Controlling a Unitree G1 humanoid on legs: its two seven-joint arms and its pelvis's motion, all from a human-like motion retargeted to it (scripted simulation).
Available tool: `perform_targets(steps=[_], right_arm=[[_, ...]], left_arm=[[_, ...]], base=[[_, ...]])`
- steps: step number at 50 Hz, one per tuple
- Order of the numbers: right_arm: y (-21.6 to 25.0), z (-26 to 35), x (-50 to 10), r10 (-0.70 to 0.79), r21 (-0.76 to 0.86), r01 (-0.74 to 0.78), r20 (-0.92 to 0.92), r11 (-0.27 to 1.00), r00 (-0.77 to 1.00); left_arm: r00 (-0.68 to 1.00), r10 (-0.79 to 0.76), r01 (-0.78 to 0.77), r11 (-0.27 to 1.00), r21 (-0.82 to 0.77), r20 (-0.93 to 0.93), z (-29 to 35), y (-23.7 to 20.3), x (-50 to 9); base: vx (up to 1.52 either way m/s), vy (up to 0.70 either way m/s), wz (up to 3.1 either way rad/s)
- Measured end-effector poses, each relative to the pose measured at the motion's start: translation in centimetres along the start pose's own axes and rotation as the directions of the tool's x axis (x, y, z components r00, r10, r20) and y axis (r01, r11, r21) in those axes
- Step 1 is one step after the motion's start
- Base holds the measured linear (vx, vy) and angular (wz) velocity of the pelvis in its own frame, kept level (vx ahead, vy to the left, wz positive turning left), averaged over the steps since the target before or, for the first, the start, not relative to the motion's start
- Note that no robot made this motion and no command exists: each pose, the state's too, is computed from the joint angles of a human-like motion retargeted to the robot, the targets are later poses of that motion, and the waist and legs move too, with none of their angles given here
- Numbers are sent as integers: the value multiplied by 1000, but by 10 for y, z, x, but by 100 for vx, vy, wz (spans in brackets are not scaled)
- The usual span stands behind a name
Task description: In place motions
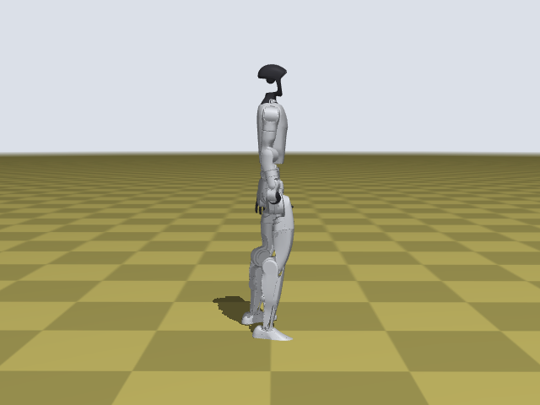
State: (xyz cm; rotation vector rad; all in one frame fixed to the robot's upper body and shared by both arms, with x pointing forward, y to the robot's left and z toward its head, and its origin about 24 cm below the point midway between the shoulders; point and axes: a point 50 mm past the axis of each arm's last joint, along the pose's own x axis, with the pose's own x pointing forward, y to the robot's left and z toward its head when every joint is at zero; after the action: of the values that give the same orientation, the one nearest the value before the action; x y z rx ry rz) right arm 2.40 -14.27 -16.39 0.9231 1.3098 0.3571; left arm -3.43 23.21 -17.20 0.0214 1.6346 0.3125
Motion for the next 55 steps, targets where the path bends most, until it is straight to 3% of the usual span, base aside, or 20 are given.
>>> perform_targets(steps=[3,8,10,13,16,19,22,25,28,30,33,36,40,43,45,47,49,51,53,55], right_arm=[[-5,-14,-11,54,395,-133,205,909,977],[-52,37,-54,-546,806,-66,457,589,702],[-68,73,-92,-688,854,-173,501,491,524],[-76,136,-184,-683,717,-351,691,602,238],[-49,197,-297,-541,516,-233,840,824,-52],[21,251,-389,-363,399,172,909,901,-207],[122,292,-451,-201,333,677,942,656,-268],[236,311,-477,-15,332,934,943,129,-333],[347,304,-477,266,530,782,846,-328,-462],[416,282,-467,517,721,525,692,-453,-504],[507,223,-426,861,928,135,372,-347,-346],[551,144,-366,996,993,-83,86,-89,-38],[533,68,-296,887,952,130,-304,275,349],[508,54,-291,774,864,359,-486,354,405],[502,56,-316,769,829,338,-548,446,329],[504,74,-365,856,878,102,-479,468,193],[498,109,-430,950,944,-149,-307,296,-61],[474,153,-497,920,974,-226,-97,9,-379],[418,212,-539,696,971,-36,143,-236,-704],[319,265,-548,238,888,336,417,-315,-877]], left_arm=[[981,-66,54,996,-67,-181,-48,-27,-5],[952,-169,73,936,-345,-256,-77,-47,-12],[962,-140,47,931,-361,-236,-74,-35,-10],[977,-70,-6,937,-350,-204,-65,-10,-7],[985,-19,-42,938,-343,-174,-54,10,-5],[990,27,-70,942,-328,-135,-40,25,-4],[996,47,-69,947,-313,-77,-24,31,-3],[998,48,-57,960,-275,-40,-11,35,-3],[999,45,-47,970,-238,-11,-1,38,-3],[999,45,-42,975,-218,7,6,39,-3],[999,34,-26,979,-203,34,15,38,-3],[998,10,0,986,-168,61,24,33,-3],[995,-55,65,992,-113,87,34,16,-3],[993,-96,104,989,-107,73,31,2,-2],[992,-116,122,985,-118,59,25,-5,-2],[991,-128,132,983,-129,37,15,-10,-1],[990,-143,142,982,-127,5,5,-15,-1],[985,-166,160,979,-127,-39,-7,-25,-2],[982,-164,145,974,-173,-96,-24,-24,-3],[980,-135,101,971,-215,-145,-36,-8,-4]], base=[[0,0,0],[1,1,1],[-1,-2,25],[-1,-7,31],[4,-11,26],[1,-13,-2],[-4,-11,-27],[-8,-10,-40],[-8,-13,-42],[-6,-13,-35],[-2,-13,-20],[3,-10,15],[3,0,41],[7,9,25],[8,11,12],[6,12,1],[5,8,2],[0,0,0],[0,0,0],[1,-7,-3]])
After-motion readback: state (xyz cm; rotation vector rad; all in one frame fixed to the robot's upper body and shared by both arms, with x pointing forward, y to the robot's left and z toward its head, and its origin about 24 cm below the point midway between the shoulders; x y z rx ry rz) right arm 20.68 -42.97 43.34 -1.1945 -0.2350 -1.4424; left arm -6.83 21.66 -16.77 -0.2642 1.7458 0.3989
